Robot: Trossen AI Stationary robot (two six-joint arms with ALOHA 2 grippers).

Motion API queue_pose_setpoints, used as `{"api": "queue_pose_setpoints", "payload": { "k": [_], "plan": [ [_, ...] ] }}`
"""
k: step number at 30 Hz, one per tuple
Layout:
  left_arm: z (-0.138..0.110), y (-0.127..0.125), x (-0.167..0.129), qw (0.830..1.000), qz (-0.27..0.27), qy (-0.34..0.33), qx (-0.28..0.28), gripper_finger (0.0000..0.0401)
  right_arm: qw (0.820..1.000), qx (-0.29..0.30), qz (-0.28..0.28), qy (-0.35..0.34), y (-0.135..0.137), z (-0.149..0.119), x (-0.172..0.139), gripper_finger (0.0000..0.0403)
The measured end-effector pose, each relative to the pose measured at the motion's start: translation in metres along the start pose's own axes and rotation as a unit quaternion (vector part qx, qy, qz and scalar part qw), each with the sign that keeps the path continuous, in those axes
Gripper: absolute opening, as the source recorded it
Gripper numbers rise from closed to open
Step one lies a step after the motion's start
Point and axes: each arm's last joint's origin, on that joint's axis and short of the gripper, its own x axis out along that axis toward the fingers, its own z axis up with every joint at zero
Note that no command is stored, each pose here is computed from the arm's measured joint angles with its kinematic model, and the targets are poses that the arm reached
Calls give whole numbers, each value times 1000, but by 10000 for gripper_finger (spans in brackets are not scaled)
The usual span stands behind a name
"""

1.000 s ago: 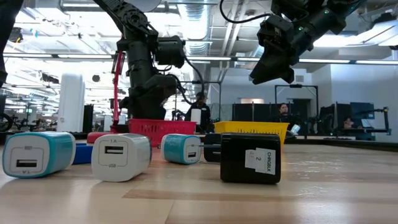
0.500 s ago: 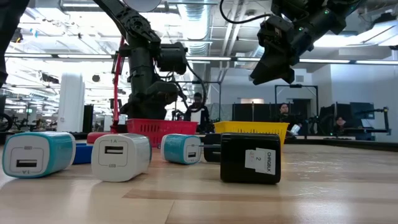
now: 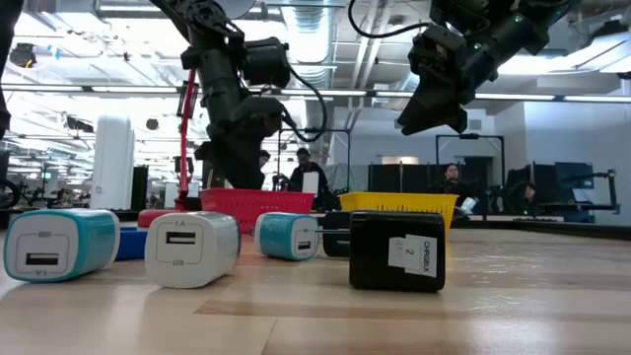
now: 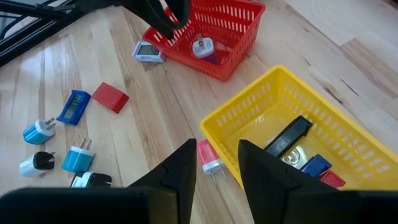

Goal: Pick & Place Office items
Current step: Put the red digital timer into the yellow bin

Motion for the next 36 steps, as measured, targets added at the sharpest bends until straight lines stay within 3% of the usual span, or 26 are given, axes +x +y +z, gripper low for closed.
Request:
{"api": "queue_pose_setpoints", "payload": {
  "k": [4, 9, 17, 21, 28, 36],
  "plan": [
    [-2, -1, -13, 1000, -5, -14, 2, 169, 1000, 3, 0, 0, 0, 0, 0, 113],
    [-1, -15, -29, 994, -48, -93, 28, 169, 1000, 0, 6, 2, 4, -1, 0, 113],
    [-25, -45, -33, 953, -150, -249, 89, 169, 999, -38, 27, 10, 18, -7, 0, 120],
    [-41, -51, -28, 949, -158, -252, 104, 185, 998, -56, 36, 14, 26, -11, 0, 161],
    [-53, -67, -27, 934, -181, -281, 128, 260, 998, -58, 31, 11, 38, -16, -1, 259],
    [-68, -72, -20, 931, -219, -248, 156, 308, 992, -117, 47, 16, 52, -24, -2, 278]
  ]
}}
